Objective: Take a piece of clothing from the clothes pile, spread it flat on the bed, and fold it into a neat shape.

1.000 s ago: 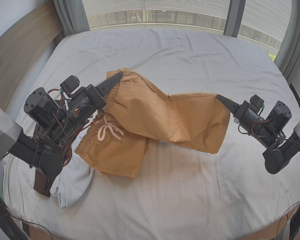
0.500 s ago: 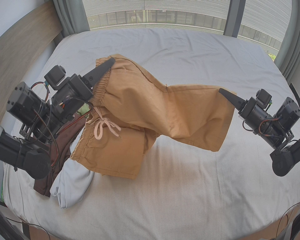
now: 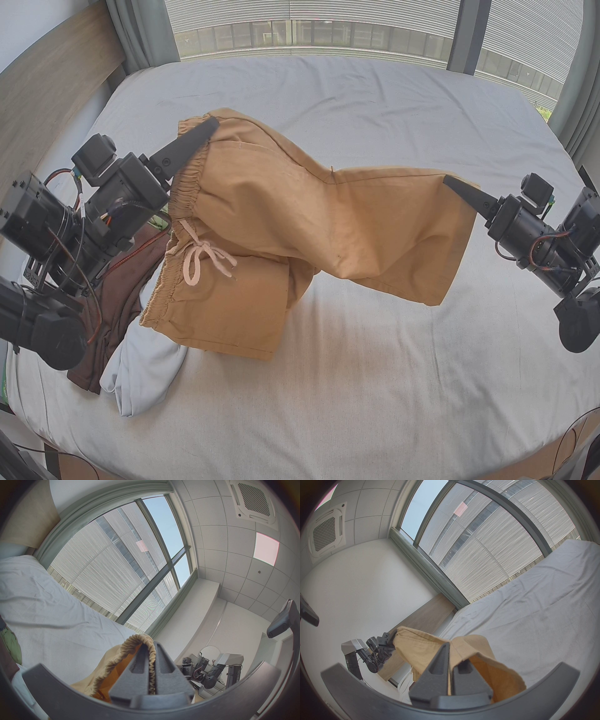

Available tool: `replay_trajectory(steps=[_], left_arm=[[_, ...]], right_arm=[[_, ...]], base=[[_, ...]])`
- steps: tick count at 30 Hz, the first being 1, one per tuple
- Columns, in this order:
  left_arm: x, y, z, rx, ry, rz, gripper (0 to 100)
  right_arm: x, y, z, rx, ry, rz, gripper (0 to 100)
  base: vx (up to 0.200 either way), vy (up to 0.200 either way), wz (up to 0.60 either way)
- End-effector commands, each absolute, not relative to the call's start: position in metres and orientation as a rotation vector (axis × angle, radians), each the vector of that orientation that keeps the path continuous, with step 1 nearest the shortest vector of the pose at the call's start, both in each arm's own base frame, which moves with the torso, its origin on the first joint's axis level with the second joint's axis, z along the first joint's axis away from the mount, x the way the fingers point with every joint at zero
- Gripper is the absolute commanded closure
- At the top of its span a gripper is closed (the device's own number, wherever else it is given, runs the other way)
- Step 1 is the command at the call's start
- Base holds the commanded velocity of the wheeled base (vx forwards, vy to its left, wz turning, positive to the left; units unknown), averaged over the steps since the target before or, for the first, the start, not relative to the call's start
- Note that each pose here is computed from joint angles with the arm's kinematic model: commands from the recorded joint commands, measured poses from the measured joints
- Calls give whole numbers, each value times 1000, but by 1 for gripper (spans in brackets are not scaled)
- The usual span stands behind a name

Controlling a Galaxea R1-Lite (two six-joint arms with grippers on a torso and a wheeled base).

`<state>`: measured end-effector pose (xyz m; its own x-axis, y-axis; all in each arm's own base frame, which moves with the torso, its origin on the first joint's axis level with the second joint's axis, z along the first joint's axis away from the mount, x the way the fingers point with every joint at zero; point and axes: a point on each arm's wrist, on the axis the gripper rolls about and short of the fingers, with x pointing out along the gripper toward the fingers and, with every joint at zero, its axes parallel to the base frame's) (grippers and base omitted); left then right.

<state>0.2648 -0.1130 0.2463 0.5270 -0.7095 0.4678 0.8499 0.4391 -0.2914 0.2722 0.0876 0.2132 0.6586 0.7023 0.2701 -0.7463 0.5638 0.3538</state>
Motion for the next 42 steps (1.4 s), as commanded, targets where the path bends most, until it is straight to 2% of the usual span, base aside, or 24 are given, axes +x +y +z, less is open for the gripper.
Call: replay_trajectory(steps=[1,15,25,42], left_arm=[[257,-108,245,-530,-282,-989,100],[263,-94,241,-553,-263,-939,100],[278,-66,229,-574,-224,-854,100],[293,-47,214,-571,-189,-775,100]], right_arm=[[261,83,230,455,-158,861,100],[226,74,272,443,-228,874,100],[246,64,255,441,-177,804,100],[262,54,240,422,-140,745,100]], base=[[0,0,0],[0,0,0],[0,0,0],[0,0,0]])
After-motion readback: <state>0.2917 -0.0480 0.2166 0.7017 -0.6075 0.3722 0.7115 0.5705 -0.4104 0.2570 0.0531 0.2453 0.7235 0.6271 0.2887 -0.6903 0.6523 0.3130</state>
